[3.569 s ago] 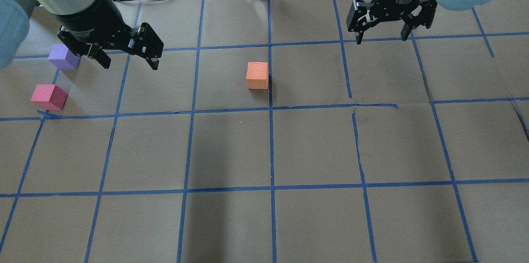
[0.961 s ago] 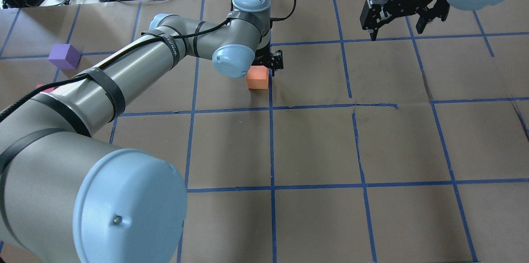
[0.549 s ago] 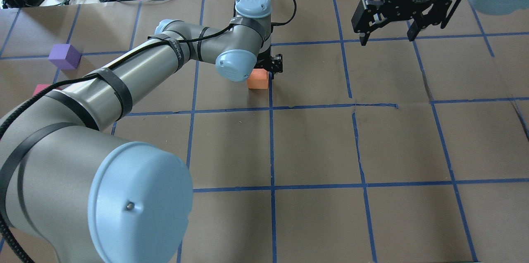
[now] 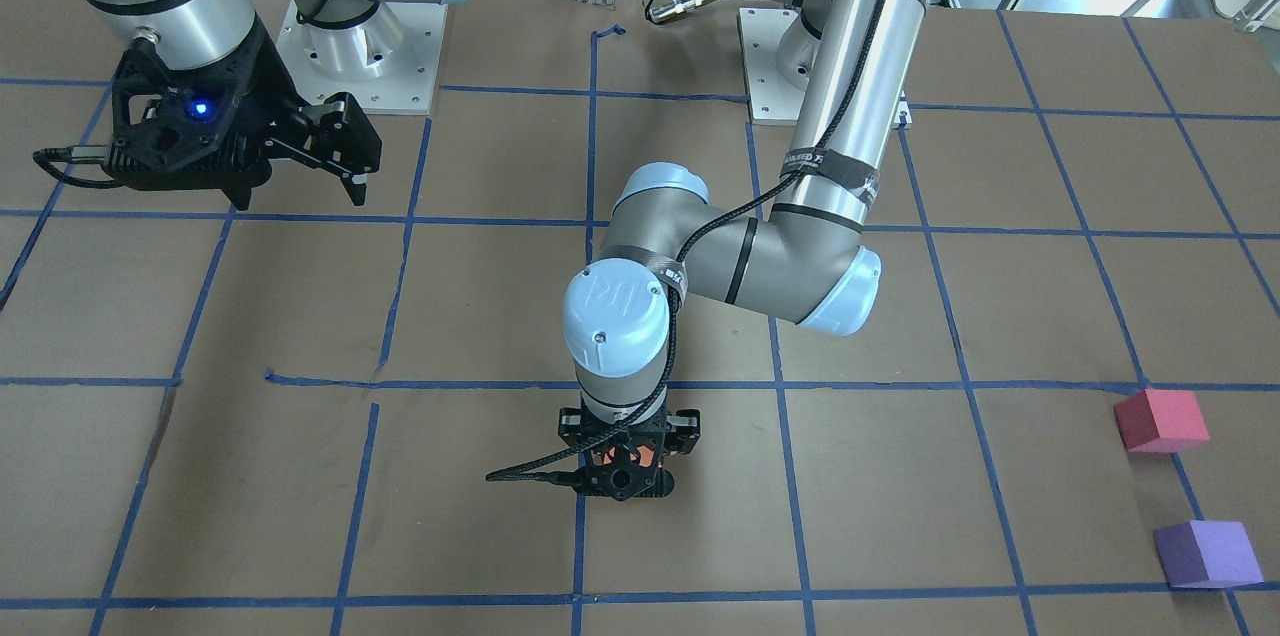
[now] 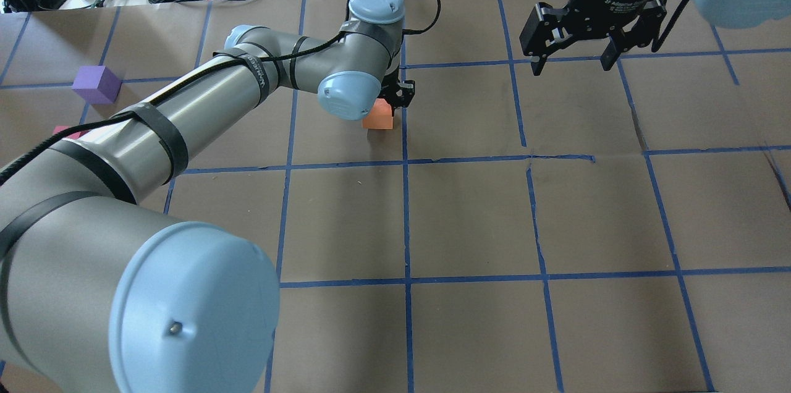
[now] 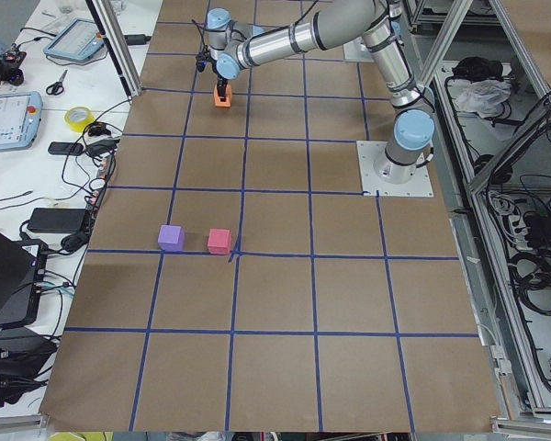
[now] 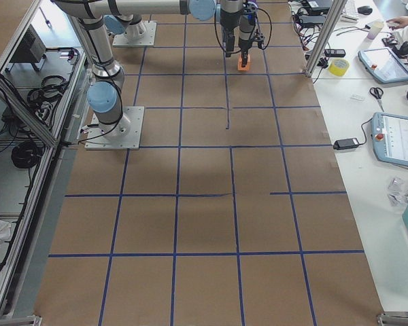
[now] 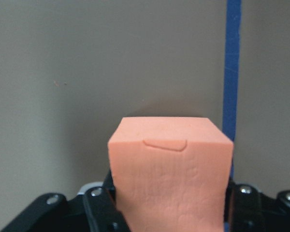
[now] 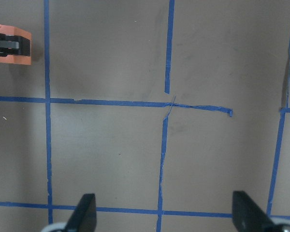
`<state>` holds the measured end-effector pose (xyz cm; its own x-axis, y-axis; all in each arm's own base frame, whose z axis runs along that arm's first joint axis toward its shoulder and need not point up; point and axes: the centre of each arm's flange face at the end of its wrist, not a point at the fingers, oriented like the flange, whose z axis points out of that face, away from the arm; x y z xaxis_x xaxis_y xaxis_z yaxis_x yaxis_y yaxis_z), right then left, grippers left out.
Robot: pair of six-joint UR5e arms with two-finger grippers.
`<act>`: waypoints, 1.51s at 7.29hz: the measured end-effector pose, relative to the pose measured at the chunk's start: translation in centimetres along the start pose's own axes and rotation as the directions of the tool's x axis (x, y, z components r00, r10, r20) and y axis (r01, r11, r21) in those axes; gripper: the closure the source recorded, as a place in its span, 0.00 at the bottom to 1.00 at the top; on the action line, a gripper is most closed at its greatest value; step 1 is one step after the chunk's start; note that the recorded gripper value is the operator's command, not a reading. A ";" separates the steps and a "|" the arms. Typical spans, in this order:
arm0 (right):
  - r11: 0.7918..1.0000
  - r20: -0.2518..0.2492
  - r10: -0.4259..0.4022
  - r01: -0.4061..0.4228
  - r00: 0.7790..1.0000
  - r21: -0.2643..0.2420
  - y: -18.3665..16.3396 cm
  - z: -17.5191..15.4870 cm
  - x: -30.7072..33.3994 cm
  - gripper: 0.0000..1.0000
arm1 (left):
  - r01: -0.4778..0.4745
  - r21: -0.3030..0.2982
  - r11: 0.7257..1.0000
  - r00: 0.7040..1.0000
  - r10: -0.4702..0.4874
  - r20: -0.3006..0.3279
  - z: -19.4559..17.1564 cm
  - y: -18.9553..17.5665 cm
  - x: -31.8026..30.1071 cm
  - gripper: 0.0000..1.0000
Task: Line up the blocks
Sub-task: 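Carry the orange cube toward the pink and purple cubes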
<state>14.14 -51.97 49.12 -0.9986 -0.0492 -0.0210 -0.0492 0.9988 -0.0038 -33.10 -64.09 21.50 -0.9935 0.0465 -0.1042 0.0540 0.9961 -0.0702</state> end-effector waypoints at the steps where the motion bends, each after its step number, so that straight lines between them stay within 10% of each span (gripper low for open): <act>1: 1.000 -0.003 0.002 -0.002 1.000 -0.009 0.1 0.1 0.1 0.00 | -0.006 0.008 1.000 1.000 0.006 0.018 -1.2 -0.3 -2.7 1.00; 7: 0.999 -0.008 0.002 -0.003 1.000 -0.053 0.8 0.4 0.2 0.00 | 0.110 -0.141 0.984 0.993 -0.104 0.049 -5.8 0.2 -34.1 1.00; 11: 0.999 -0.008 -0.001 0.000 1.000 -0.054 0.8 0.4 0.2 0.00 | -0.009 -0.135 0.991 1.000 0.012 0.021 -3.2 1.0 -51.2 1.00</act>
<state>13.95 -51.16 48.74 -0.9987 -0.0499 -0.0129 -0.0505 0.9974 0.0507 17.55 -65.23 29.91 -0.9904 0.0568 -0.1258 0.0489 0.9967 0.0650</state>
